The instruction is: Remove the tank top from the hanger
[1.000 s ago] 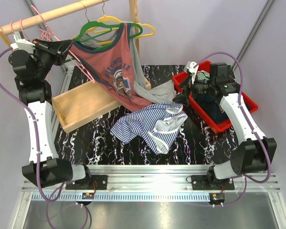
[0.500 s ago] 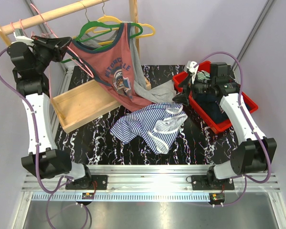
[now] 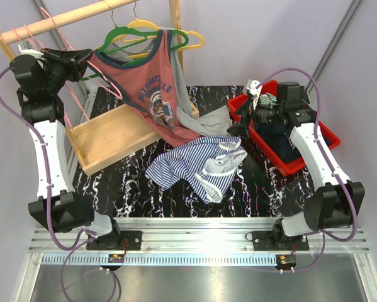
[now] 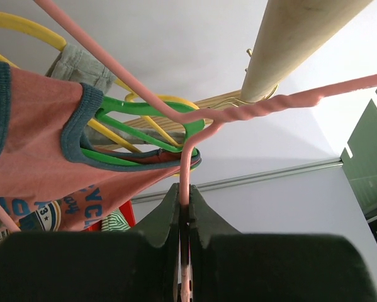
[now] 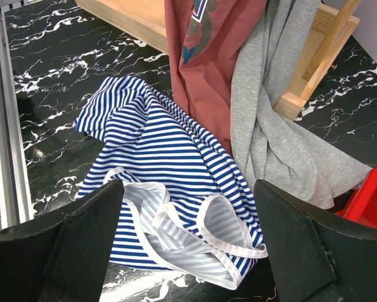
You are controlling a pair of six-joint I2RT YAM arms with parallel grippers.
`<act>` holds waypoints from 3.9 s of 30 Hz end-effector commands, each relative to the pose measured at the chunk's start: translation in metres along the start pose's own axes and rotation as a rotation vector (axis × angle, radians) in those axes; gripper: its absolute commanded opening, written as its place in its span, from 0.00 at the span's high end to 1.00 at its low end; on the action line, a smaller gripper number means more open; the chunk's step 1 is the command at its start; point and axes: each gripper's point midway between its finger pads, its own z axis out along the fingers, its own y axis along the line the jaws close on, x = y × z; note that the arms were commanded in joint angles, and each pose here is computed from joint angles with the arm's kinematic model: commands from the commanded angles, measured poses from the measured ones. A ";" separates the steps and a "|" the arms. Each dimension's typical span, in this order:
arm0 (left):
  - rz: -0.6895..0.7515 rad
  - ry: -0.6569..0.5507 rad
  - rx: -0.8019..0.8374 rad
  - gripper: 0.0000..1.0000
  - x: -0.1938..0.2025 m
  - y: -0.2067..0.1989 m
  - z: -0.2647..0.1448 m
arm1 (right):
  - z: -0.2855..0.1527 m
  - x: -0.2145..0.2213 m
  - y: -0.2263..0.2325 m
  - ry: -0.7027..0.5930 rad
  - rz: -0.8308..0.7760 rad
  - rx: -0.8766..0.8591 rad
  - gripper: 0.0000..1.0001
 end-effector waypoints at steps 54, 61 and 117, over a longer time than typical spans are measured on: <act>0.512 -0.183 -0.440 0.15 -0.011 0.033 -0.113 | -0.005 -0.021 0.010 -0.060 -0.081 -0.043 0.08; 0.664 -0.139 -0.352 0.15 0.002 0.019 -0.118 | -0.003 -0.018 0.011 -0.054 -0.079 -0.070 0.06; 1.096 -0.095 0.252 0.01 0.103 0.026 -0.165 | 0.004 -0.054 0.022 0.027 -0.225 0.045 1.00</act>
